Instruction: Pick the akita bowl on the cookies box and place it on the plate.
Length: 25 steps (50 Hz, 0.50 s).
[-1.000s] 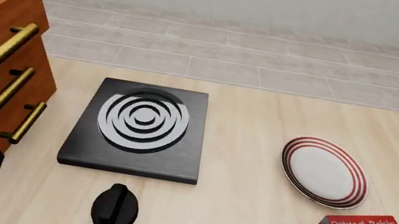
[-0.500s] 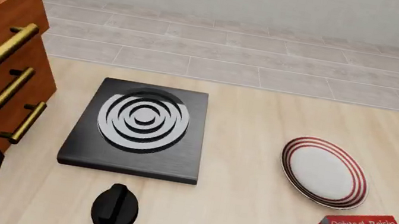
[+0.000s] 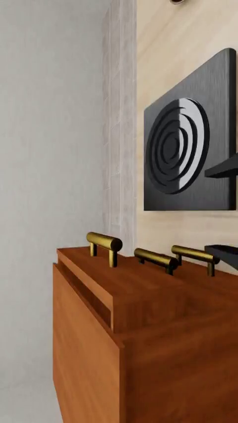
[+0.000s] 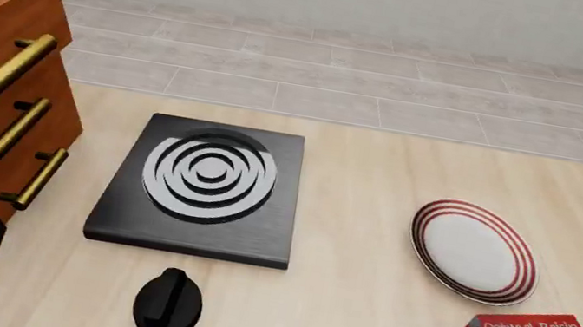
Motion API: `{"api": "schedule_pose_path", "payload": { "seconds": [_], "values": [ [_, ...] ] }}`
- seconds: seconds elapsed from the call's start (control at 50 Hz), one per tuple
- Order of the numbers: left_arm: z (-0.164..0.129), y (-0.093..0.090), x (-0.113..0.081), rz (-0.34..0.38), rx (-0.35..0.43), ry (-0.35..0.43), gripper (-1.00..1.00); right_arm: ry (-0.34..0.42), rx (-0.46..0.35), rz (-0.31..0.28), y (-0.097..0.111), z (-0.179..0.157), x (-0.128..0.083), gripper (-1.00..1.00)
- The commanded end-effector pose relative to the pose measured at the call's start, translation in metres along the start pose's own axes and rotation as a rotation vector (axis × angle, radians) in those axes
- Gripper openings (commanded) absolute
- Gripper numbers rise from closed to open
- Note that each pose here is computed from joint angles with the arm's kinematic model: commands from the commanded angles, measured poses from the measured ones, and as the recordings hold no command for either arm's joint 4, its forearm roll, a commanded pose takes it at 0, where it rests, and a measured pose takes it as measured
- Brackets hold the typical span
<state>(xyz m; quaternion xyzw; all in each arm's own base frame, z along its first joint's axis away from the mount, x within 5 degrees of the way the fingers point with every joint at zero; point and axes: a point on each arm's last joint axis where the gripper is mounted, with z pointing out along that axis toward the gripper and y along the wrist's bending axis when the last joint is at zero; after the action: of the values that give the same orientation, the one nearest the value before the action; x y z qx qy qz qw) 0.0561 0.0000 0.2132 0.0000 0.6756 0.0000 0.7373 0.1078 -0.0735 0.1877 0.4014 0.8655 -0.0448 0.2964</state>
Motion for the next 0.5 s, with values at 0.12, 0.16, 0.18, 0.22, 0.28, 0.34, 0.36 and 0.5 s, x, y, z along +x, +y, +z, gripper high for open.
{"api": "schedule_pose_path", "payload": {
  "seconds": [0.12,0.16,0.18,0.22,0.28,0.34,0.36,0.5],
  "values": [
    [0.000,0.000,0.000,0.000,0.000,0.000,1.00,-0.009,0.007,-0.008,0.000,-0.006,-0.001,-1.00],
    [0.000,0.000,0.000,0.000,0.000,0.000,1.00,-0.013,0.000,-0.008,0.001,-0.008,0.000,-1.00],
    [0.000,0.000,0.000,0.000,0.000,0.000,1.00,-0.015,-0.001,-0.007,0.001,-0.008,0.001,-1.00],
    [0.000,0.000,0.000,0.000,0.000,0.000,1.00,-0.021,-0.006,-0.012,0.002,-0.011,0.000,-1.00],
    [0.000,0.000,0.000,0.000,0.000,0.000,1.00,-0.033,-0.027,-0.020,0.006,-0.020,0.000,-1.00],
    [0.000,0.000,0.000,0.000,0.000,0.000,1.00,-0.039,-0.033,-0.020,0.007,-0.023,-0.001,-1.00],
    [0.000,0.000,0.000,0.000,0.000,0.000,1.00,-0.042,-0.038,-0.023,0.008,-0.025,-0.002,-1.00],
    [0.000,0.000,0.000,0.000,0.000,0.000,1.00,-0.060,-0.074,-0.023,0.013,-0.035,-0.002,-1.00]
  ]
}}
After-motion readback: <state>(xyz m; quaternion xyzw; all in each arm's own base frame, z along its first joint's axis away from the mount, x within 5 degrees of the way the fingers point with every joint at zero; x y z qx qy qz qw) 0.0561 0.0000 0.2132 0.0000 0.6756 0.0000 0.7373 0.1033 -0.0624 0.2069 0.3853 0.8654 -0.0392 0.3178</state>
